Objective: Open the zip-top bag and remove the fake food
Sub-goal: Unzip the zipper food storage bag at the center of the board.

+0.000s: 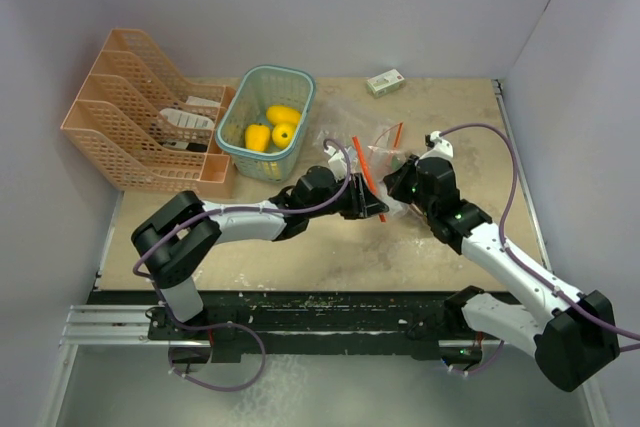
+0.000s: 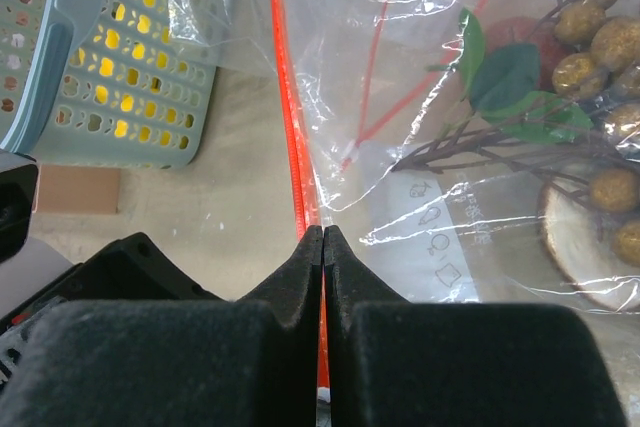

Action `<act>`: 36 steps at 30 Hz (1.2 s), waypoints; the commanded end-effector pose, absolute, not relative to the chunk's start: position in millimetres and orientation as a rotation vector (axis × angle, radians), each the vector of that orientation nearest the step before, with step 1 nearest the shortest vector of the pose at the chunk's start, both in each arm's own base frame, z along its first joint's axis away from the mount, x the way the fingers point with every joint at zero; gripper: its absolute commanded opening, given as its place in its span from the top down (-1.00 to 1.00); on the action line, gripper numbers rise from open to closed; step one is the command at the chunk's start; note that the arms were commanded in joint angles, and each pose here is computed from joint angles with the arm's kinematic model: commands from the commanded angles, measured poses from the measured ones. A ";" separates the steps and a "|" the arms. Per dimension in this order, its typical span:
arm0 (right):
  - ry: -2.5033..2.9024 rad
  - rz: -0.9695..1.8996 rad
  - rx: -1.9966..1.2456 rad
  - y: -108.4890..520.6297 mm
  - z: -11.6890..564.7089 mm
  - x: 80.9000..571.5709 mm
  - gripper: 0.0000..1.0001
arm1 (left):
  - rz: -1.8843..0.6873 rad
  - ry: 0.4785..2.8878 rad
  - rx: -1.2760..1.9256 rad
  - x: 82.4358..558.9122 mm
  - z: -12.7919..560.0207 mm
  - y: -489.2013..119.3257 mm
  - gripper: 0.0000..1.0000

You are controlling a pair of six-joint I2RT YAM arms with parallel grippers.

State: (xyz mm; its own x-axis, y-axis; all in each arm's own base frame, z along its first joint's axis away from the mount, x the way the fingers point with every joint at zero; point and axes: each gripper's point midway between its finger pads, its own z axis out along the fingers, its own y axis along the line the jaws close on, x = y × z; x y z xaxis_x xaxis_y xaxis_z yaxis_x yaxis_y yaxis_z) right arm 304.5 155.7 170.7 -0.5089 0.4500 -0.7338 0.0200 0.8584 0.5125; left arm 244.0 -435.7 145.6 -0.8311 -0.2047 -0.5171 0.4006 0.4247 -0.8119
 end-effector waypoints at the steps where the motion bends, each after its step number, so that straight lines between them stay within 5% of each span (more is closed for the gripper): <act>1: 1.996 0.569 0.336 155.8 184.0 306.2 1.00 | -1.519 2.025 0.166 244.8 172.1 -441.7 0.23; 5: 2.001 0.558 0.339 154.5 181.4 306.0 1.00 | -1.553 2.020 0.171 241.9 173.9 -444.1 0.39; 11: 2.013 0.565 0.330 156.8 177.9 305.7 1.00 | -1.557 2.027 0.162 244.1 170.8 -444.1 1.00; 14: 2.007 0.567 0.318 156.2 180.7 303.7 0.97 | -1.567 2.031 0.152 245.9 169.3 -444.0 1.00; 20: 1.914 0.609 0.312 146.0 200.2 287.0 0.03 | -1.580 2.033 0.144 247.9 166.9 -443.3 1.00; 23: 1.870 0.691 0.337 143.0 198.2 268.3 -0.25 | -1.576 2.033 0.136 250.4 166.1 -440.5 1.00; 28: 1.823 0.933 0.325 157.4 181.9 234.2 -0.38 | -1.600 2.008 0.101 254.4 170.0 -435.7 1.00; 36: 1.791 1.114 0.241 181.6 170.9 223.1 -0.18 | -1.679 1.966 0.103 248.5 186.9 -436.2 1.00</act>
